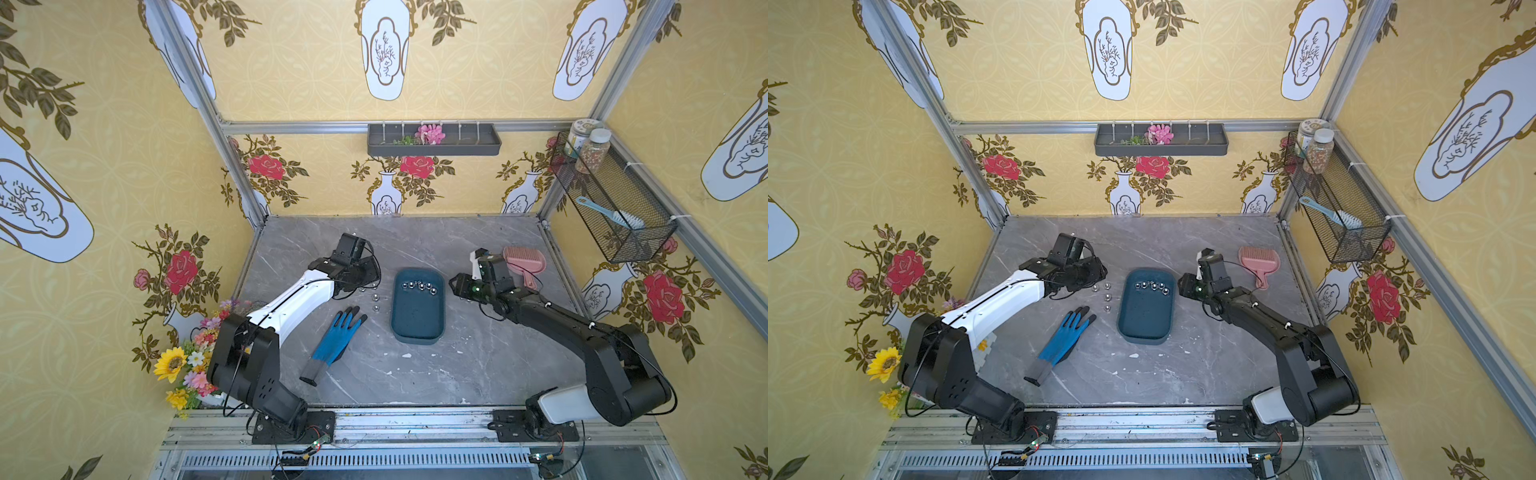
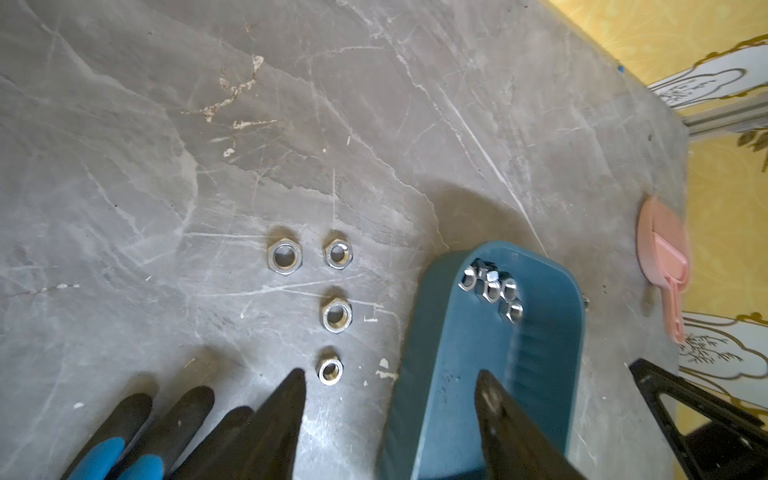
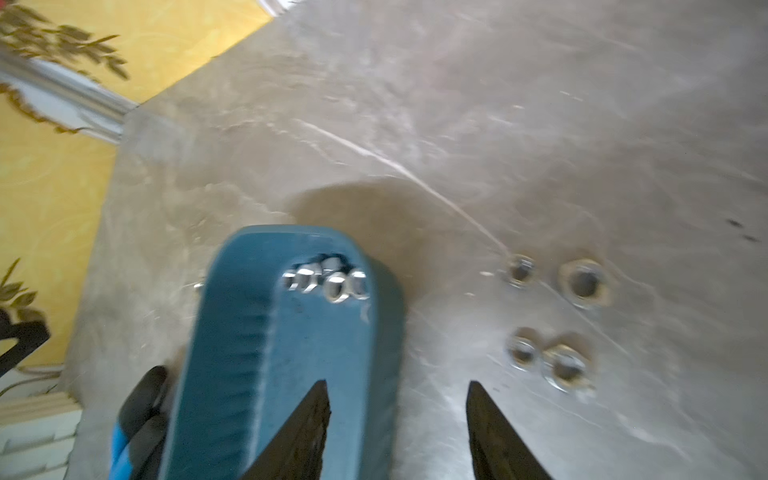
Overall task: Take out the wing nut from the storage box
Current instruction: Pick up the nut from the storage box.
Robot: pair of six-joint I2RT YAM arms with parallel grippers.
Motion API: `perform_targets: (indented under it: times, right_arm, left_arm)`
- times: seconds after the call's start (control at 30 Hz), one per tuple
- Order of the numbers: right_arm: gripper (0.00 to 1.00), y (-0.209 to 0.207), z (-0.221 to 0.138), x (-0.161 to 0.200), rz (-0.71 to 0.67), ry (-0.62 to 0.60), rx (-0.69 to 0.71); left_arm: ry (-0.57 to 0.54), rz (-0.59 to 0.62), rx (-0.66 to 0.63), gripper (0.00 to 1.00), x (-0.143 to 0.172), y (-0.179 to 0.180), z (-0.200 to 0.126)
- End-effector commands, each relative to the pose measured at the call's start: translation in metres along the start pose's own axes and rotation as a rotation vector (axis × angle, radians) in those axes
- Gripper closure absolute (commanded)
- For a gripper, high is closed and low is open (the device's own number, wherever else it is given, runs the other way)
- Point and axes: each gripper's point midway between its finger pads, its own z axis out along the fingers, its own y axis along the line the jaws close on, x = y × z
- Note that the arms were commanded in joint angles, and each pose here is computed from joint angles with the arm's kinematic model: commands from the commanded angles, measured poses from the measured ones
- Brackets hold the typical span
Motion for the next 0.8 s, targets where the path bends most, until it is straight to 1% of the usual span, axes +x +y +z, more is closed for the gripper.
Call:
perform_targets:
  times: [0.0, 0.13, 0.27, 0.4, 0.5, 0.77]
  right_arm:
    - [0.46, 0.038, 0.013, 0.009, -0.098, 0.063, -0.049]
    - [0.48, 0.069, 0.037, 0.023, -0.152, 0.136, -0.067]
    - [0.50, 0.083, 0.066, 0.043, -0.208, 0.227, -0.022]
    - [0.56, 0.077, 0.092, 0.050, -0.225, 0.273, 0.063]
    - [0.60, 0.070, 0.106, 0.054, -0.231, 0.300, 0.101]
    - [0.62, 0.054, 0.127, 0.063, -0.228, 0.323, 0.168]
  left_arm:
    - [0.011, 0.047, 0.041, 0.32, 0.002, -0.007, -0.016]
    - [-0.012, 0.091, 0.078, 0.31, -0.002, -0.016, -0.035]
    - [-0.025, 0.126, 0.040, 0.30, -0.002, -0.005, -0.033]
    - [0.003, 0.098, 0.053, 0.30, 0.001, 0.003, -0.025]
    - [-0.002, 0.094, 0.048, 0.30, 0.000, 0.006, -0.024]
    - [0.012, 0.092, 0.033, 0.30, 0.005, 0.012, -0.017]
